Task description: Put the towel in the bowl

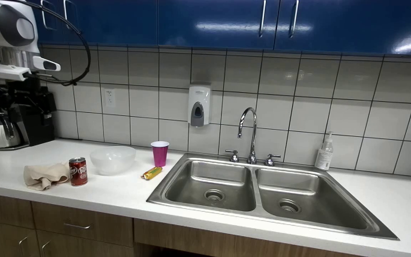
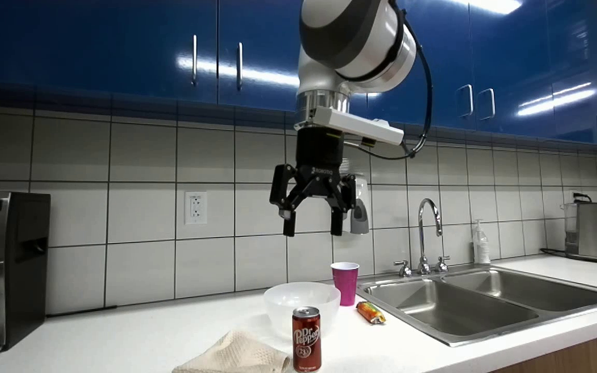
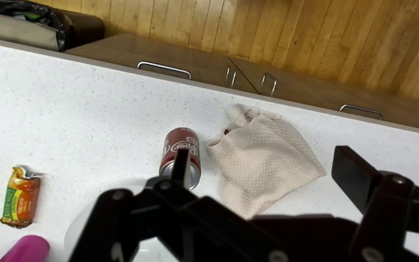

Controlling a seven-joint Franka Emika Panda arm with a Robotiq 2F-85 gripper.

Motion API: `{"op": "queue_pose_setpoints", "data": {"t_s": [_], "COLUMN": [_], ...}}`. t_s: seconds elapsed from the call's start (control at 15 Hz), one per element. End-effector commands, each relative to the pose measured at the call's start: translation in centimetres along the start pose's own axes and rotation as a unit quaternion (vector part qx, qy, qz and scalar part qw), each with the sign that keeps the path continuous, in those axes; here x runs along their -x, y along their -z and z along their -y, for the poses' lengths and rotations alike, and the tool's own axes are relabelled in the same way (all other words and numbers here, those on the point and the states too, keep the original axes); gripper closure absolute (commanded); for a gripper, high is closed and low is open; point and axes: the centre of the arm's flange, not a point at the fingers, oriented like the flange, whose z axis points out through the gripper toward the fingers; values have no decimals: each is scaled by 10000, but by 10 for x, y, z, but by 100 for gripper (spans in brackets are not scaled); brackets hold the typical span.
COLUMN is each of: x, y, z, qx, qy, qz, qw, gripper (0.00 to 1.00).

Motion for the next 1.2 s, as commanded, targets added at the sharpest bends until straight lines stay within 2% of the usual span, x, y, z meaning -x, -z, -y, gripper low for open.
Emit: {"op": "queue_pose_setpoints", "data": {"t_s": [0.0, 0.6, 1.13], "x": [-43, -105, -134], "y": [-16, -62, -107], "z": [10, 26, 36], "qx": [30, 74, 80], "qy": [84, 425, 641], "qz": [-46, 112, 402], "qw": [9999, 9990, 9971], "gripper": [0, 0, 0]}}
